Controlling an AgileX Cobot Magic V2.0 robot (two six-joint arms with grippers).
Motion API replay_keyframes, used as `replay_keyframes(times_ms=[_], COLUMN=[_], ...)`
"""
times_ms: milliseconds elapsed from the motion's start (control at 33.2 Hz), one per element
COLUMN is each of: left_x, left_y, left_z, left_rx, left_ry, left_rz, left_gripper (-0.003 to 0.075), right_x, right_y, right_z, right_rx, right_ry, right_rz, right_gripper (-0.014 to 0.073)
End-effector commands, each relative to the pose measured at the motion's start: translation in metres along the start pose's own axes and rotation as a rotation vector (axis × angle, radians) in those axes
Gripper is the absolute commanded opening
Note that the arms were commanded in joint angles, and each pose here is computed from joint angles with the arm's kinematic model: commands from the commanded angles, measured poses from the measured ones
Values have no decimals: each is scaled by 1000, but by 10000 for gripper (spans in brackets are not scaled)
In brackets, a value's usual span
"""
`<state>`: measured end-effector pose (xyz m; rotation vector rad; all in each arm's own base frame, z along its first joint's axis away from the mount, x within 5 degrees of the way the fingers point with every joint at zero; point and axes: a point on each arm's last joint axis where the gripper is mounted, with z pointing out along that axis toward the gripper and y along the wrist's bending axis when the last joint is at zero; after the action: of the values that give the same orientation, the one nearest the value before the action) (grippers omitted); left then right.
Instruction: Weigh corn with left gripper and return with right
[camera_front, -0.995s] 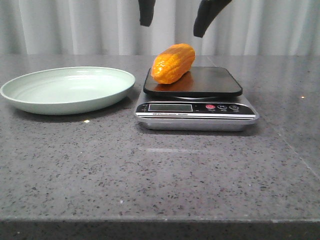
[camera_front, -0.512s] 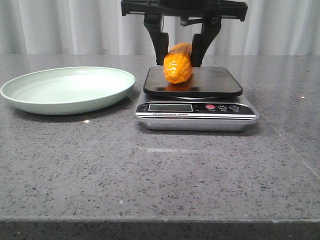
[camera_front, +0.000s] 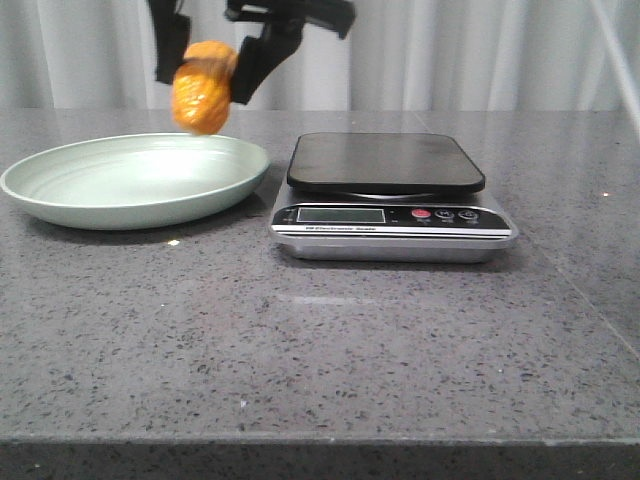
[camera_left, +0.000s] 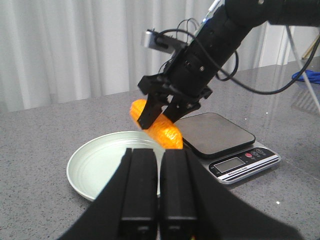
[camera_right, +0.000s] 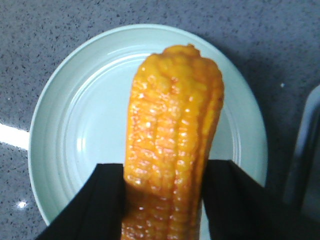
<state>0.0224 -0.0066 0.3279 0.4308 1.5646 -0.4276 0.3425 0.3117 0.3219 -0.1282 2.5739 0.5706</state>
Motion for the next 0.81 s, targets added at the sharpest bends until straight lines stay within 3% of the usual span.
replay_keyframes(times_ms=[0, 181, 603, 784], left_x=[-14, -14, -14, -14], left_y=[-1, -1, -1, -1], left_z=[-1, -1, -1, -1], left_rx=[16, 16, 16, 16], left_ry=[-82, -82, -82, -82], left_rz=[6, 6, 6, 6], left_gripper=[134, 134, 134, 134], right_x=[-12, -9, -21, -27], right_y=[12, 16, 21, 12], right_z=[-20, -9, -53, -96], right_rx=[-67, -73, -75, -24], right_ry=[-81, -49, -28, -70], right_rz=[-21, -17, -11, -105], right_gripper=[372, 538, 543, 543])
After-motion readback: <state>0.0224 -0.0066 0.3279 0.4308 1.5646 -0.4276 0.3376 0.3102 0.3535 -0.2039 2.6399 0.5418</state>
